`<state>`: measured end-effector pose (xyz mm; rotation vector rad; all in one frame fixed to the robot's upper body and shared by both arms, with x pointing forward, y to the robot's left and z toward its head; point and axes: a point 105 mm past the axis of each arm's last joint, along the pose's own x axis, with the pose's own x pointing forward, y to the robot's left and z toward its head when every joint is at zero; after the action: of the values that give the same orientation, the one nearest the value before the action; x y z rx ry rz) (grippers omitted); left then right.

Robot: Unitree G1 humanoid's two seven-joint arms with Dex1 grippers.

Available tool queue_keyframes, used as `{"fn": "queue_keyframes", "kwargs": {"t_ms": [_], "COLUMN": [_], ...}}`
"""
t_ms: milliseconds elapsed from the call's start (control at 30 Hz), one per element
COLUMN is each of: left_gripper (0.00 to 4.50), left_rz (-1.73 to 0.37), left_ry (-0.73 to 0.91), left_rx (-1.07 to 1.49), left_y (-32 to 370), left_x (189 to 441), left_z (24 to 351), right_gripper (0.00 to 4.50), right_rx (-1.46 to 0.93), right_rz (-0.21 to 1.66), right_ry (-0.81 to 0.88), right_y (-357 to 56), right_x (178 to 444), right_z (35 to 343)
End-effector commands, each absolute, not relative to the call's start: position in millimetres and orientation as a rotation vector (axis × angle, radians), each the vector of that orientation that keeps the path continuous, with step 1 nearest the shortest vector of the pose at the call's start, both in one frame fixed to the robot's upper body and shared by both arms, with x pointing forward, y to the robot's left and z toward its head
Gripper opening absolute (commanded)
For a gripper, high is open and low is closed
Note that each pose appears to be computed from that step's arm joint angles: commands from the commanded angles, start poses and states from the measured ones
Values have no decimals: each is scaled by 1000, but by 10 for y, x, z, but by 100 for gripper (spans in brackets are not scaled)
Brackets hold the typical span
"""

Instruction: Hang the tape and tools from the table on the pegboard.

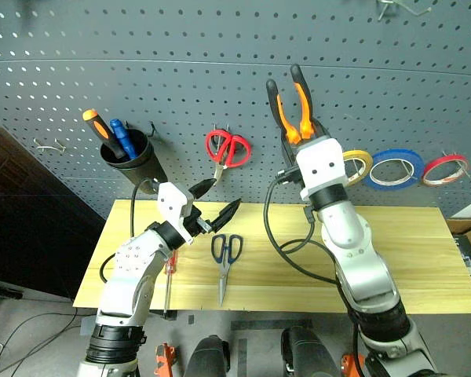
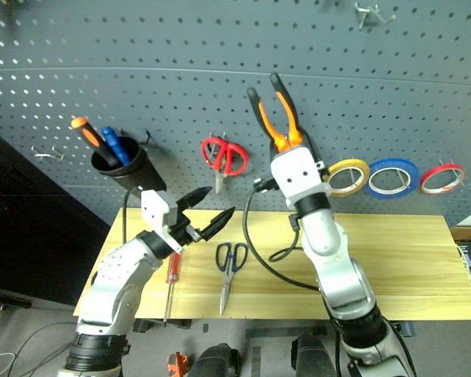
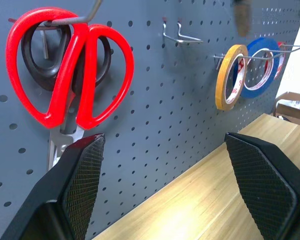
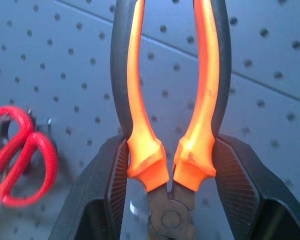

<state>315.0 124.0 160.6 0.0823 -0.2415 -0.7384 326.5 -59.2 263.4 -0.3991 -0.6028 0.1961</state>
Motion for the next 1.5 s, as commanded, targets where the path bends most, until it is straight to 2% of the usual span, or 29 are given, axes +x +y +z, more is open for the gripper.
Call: {"fn": "queue_keyframes", "kwargs": {"t_ms": [33, 300, 533, 700, 900, 1033, 1133, 1200, 1367, 1500], "left_gripper": [409, 409, 409, 409, 409, 409, 409, 409, 409, 409], "left_rz": [-769, -776, -783, -770, -737, -732, -723, -710, -710, -684], "left_ry": [-318, -327, -331, -330, -296, -218, -132, -66, 62, 227], "left_rx": [75, 82, 90, 94, 120, 140, 155, 175, 248, 279], "left_y": [1148, 1123, 1091, 1098, 1118, 1119, 1141, 1157, 1116, 1085], "left_x": [3103, 3099, 3114, 3154, 3204, 3229, 3238, 3252, 3231, 3179], "left_z": [1823, 1864, 1877, 1869, 1800, 1668, 1517, 1394, 1153, 846], "right_gripper": [221, 221, 221, 221, 221, 350, 447, 449, 449, 449], "right_rx": [-373, -348, -340, -356, -300, -238, -233, -238, -214, -189], "right_rz": [183, 207, 175, 152, 143, 188, 236, 283, 303, 470], "right_ry": [-740, -772, -665, -574, -483, -386, -253, -135, -16, 132], "right_y": [-583, -510, -616, -736, -847, -861, -901, -973, -1174, -1174], "right_x": [3294, 3567, 3846, 3912, 3926, 3899, 3866, 3797, 3581, 3250], "right_z": [2957, 3033, 2649, 2322, 2172, 2079, 1912, 1729, 1604, 1419]}}
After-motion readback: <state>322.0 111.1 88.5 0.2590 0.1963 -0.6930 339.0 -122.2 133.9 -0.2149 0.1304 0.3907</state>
